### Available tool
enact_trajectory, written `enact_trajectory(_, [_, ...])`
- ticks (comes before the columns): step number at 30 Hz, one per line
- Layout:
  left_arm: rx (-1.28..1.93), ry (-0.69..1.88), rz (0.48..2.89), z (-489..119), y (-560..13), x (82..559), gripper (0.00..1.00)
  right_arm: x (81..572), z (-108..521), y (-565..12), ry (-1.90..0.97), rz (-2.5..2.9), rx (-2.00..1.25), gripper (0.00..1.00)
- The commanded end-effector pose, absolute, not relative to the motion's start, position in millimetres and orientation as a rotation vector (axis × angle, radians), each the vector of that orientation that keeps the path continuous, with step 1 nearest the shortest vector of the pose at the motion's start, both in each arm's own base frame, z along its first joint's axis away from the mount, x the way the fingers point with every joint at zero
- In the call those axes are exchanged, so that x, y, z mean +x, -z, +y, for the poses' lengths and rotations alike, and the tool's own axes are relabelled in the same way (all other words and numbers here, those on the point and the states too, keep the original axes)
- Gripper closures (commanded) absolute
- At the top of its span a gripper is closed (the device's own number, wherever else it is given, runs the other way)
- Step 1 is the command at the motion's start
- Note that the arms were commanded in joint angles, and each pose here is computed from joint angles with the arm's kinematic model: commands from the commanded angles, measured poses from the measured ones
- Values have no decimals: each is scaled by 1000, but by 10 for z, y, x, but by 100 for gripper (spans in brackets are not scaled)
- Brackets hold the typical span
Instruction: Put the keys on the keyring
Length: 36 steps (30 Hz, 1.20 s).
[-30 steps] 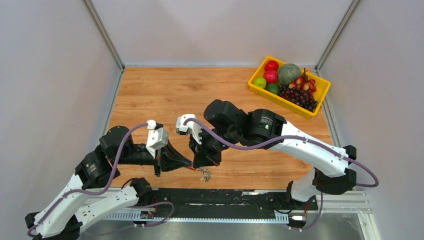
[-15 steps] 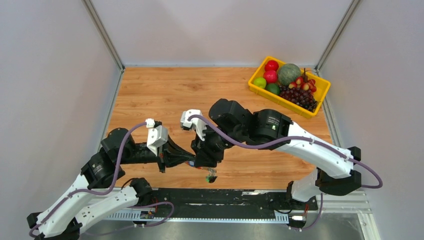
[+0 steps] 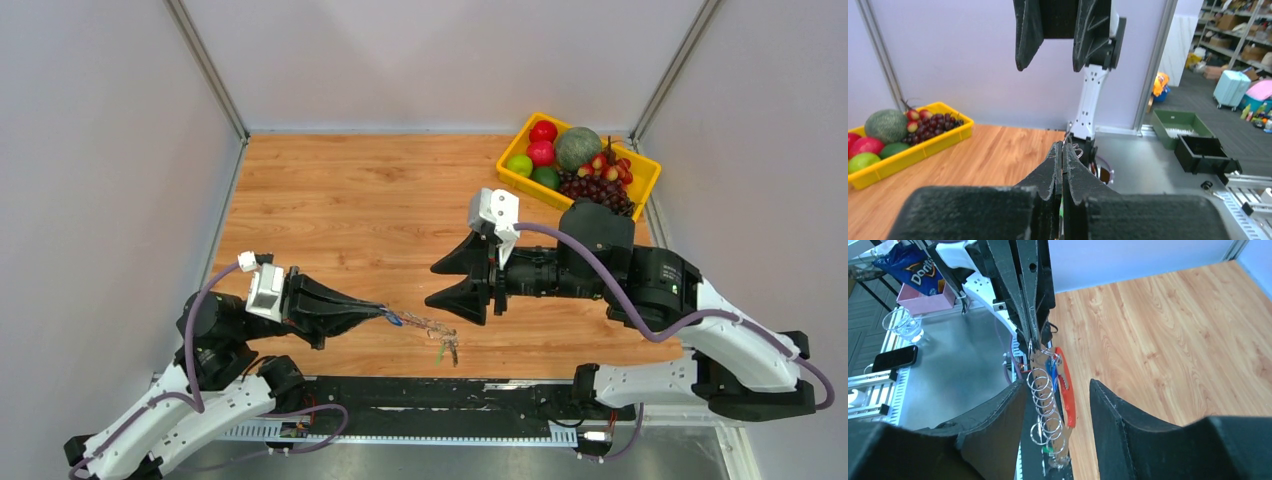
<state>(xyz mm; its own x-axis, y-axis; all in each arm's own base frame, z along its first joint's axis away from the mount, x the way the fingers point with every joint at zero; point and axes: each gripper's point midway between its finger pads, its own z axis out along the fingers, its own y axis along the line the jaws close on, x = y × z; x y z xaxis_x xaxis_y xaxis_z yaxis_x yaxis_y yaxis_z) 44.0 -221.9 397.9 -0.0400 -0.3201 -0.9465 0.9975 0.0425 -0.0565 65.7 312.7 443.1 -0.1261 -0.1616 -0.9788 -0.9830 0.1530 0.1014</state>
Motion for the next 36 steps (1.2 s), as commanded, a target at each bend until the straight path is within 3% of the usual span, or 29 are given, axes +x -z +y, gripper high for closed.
enact_trajectory(1, [781,1401,806,-2091,-4425,358,100,727,3265,-4434,-1092,1408,-1146,47])
enact_trajectory(7, [698,1371,809,-2058,-4468,480,100,679,3292,-4281,-1087,1382,-1216,48])
enact_trajectory(12, [620,1276,961,-2083,-4408,776,100,717,3388,-4077,-1064,1423,-1247,48])
enact_trajectory(20, [690,1320,999,-2224,-4447,743,100,784,3556,-3886,-1031,1435,-1286,51])
enact_trajectory(23, [704,1331,981,-2212,-4484,695,100,811,3592,-3849,-1016,1421,-1291,61])
enact_trajectory(27, [711,1328,993,-2202,-4468,685,100,789,3631,-3834,-1017,1405,-1304,96])
enact_trajectory(28, [702,1323,993,-2187,-4477,691,100,798,3643,-3825,-1008,1407,-1300,100])
enact_trajectory(36, [563,1266,1039,-2085,-4512,892,100,971,3742,-3739,-772,1507,-1136,100])
